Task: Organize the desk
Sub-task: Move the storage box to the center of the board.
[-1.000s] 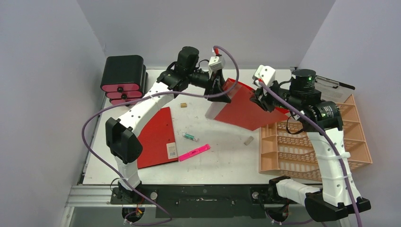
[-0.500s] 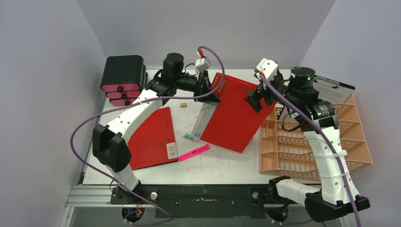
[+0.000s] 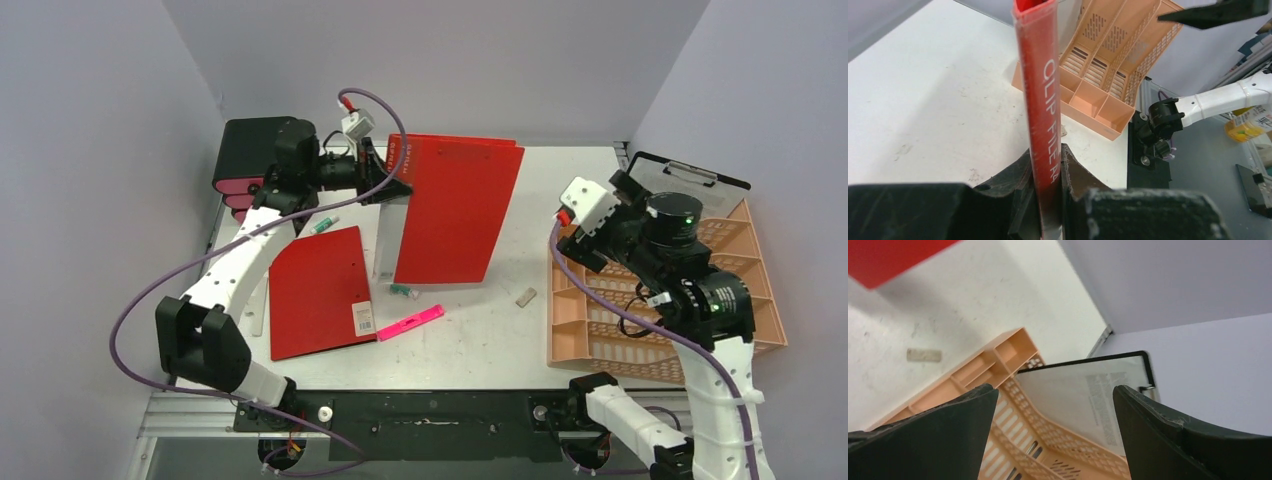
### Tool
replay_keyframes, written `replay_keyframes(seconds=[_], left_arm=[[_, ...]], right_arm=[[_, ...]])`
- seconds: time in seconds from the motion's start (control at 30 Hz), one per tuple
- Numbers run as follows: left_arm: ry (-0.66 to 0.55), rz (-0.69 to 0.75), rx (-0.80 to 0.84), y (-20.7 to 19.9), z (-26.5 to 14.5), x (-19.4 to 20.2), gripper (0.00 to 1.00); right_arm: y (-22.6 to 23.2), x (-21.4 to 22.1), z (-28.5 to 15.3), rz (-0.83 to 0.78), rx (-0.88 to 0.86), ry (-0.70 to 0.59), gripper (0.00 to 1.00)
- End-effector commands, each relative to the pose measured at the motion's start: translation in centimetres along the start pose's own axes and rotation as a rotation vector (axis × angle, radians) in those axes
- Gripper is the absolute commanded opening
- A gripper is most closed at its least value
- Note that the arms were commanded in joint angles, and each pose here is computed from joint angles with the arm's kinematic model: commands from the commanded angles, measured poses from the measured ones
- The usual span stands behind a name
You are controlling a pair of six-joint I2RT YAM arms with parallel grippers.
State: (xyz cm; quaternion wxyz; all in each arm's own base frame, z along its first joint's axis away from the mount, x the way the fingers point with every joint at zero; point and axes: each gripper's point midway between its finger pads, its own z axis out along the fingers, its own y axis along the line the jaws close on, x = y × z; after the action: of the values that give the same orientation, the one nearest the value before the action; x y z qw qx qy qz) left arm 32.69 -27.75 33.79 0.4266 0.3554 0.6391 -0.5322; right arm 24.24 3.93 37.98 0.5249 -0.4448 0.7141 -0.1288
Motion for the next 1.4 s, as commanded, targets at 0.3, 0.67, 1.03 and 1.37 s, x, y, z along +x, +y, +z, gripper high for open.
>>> replay_keyframes(seconds=[0.3,0.67,1.03,1.37], left_arm=[[-0.131,0.14,-0.23,1.7,-8.3,-2.0,0.0],[-0.179,0.123,-0.375,3.8,-14.5,-0.1,0.0],[-0.234,0.088,-0.426,4.2,-17.6,1.8,0.0],[-0.245,0.069,-0.443,4.6,-18.2,2.4,0.0]], right_arm=[[9.4,10.6,10.1,-0.183,-0.34,0.256,0.65],[9.9,16.2,16.1,-0.073,-0.446,0.362,0.57],[11.7,20.0,19.5,-0.02,-0.616,0.394,0.39],[12.2,20.8,23.1,-0.068,-0.734,0.382,0.05]])
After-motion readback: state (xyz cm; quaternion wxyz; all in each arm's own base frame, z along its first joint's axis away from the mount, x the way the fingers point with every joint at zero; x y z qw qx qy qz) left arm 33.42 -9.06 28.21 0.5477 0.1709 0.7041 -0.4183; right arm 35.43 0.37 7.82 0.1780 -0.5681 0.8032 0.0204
